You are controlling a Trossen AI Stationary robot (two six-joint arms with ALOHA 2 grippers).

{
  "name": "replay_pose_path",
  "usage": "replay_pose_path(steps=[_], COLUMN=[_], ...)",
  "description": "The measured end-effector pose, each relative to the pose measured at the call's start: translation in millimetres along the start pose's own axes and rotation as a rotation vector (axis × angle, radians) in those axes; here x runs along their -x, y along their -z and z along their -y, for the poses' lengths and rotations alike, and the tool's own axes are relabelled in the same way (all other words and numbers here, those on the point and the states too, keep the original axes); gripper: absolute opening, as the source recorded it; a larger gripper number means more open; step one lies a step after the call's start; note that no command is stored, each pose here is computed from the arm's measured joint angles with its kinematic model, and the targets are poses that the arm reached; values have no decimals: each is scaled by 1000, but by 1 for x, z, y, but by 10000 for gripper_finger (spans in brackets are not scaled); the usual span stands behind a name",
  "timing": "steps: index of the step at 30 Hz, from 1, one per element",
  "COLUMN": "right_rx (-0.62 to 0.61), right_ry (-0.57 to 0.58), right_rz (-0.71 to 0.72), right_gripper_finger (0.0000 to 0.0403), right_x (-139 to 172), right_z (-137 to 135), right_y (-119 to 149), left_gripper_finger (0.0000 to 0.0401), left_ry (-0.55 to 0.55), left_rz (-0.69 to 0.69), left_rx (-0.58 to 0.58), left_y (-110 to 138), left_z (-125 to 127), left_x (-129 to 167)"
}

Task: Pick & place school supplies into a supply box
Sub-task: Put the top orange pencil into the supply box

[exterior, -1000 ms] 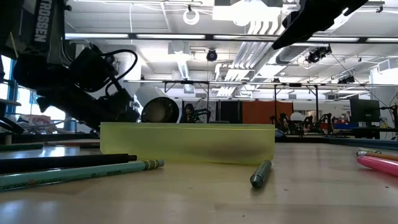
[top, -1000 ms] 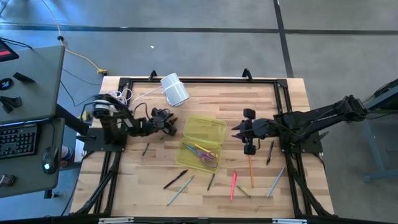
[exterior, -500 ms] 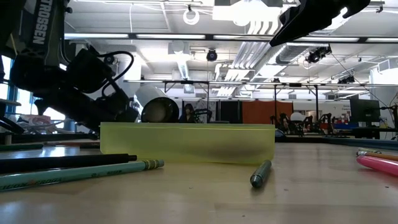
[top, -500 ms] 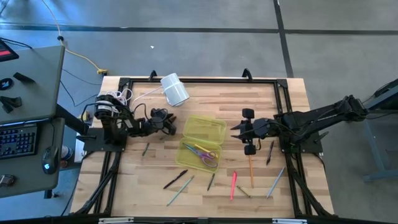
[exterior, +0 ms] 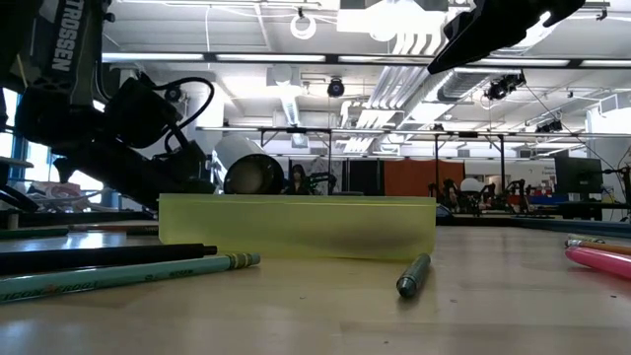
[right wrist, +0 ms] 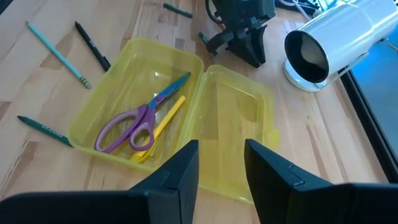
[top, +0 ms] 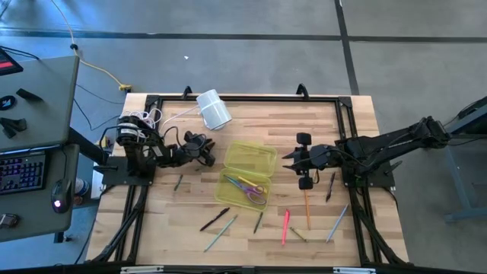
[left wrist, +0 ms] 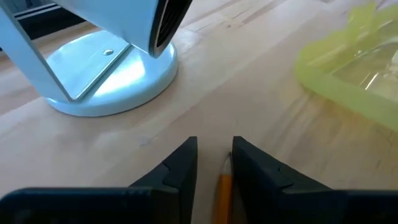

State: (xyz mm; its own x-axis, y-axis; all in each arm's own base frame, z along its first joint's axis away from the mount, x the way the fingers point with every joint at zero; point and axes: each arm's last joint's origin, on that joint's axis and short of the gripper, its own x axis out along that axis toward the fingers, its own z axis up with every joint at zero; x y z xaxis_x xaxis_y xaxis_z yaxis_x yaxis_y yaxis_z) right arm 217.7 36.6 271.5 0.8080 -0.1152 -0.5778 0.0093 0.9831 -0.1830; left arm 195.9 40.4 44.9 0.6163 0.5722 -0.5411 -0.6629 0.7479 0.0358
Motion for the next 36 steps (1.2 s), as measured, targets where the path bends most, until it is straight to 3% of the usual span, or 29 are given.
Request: replay_pose_path(steps=[13,16,21,25,31,36], right_rx=[-5,-6,2,4,4,4], right_ry=[-1,-1,-1,-1,0,1], right_rz=[1,1,1,1,3,4], right_gripper_finger=[113,113,113,113,113,113], right_x=[0,0,0,0,0,0], right_z=[0,0,0,0,0,0], right_y=[0,0,0,0,0,0], left_gripper_finger=[147,115,29,36,12,18], left_ry=[-11,-3,61,157,202,214], left_rz=[1,-1,5,15,51,81], left_rx=[13,38,52,74,78,80], left_y=[0,0,-1,-5,-19,-32], left_z=[0,0,2,6,7,6], left_x=[0,0,1,2,10,19])
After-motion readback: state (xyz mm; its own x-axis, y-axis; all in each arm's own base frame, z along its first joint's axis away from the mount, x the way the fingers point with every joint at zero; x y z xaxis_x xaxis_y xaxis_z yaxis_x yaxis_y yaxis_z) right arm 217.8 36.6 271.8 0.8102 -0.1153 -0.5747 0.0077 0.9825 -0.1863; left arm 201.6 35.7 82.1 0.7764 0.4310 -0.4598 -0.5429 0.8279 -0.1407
